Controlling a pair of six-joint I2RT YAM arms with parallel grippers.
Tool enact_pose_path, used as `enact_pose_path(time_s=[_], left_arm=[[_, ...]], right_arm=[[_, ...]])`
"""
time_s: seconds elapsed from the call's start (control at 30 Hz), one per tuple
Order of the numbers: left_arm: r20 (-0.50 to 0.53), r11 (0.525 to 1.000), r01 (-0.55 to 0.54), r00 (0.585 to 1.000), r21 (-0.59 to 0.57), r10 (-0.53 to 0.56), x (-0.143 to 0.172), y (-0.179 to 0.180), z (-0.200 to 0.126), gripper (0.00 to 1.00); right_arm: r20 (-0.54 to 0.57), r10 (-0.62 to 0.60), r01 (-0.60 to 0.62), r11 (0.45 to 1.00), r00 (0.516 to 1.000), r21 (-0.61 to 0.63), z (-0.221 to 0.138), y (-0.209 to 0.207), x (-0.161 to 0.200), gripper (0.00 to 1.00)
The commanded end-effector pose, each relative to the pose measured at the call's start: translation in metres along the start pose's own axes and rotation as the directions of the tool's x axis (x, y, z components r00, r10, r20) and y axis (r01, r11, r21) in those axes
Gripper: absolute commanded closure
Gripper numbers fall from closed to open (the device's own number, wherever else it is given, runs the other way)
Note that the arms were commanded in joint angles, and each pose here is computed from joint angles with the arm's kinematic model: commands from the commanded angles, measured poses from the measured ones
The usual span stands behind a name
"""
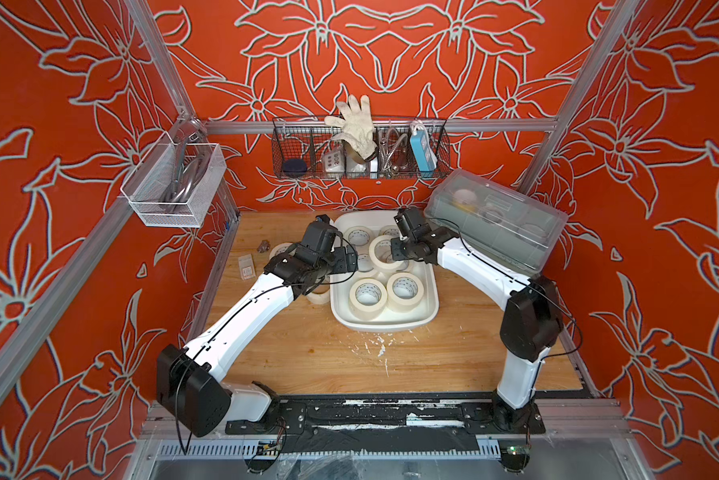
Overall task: Take out the art tape in the storage box
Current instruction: Pick up the art tape from the storage box.
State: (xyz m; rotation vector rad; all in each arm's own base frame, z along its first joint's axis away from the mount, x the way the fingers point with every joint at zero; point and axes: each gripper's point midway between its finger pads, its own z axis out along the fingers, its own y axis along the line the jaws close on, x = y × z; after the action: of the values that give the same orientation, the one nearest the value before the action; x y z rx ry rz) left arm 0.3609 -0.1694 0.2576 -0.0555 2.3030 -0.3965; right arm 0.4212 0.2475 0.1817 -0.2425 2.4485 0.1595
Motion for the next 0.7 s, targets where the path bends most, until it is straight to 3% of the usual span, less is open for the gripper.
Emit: enact_pose_path(time_s=[0.0,0.37,0.67], left_arm=[[-0.019,0.997,-0.082,0.996,0.005,0.082,0.0,-0.009,-0.006,0.04],[0.001,0.981,-0.166,0.986,0.103,0.167,-0.001,-0.044,-0.024,0.05],[-0.036,0.975,-0.167,0.984,0.144,0.174,0.008,-0.055,-0.028,0.08]], right_arm=[[0.01,-0.02,0.02,0.999,1.0,0.037,-0.019,-0.009,0.003,0.91],[0.01,-0.073,0.073,0.997,0.997,0.002,-0.055,0.009,0.017,0.92],[0.013,-0.113,0.113,0.993,0.994,-0.021,-0.07,0.026,0.027,0.92]])
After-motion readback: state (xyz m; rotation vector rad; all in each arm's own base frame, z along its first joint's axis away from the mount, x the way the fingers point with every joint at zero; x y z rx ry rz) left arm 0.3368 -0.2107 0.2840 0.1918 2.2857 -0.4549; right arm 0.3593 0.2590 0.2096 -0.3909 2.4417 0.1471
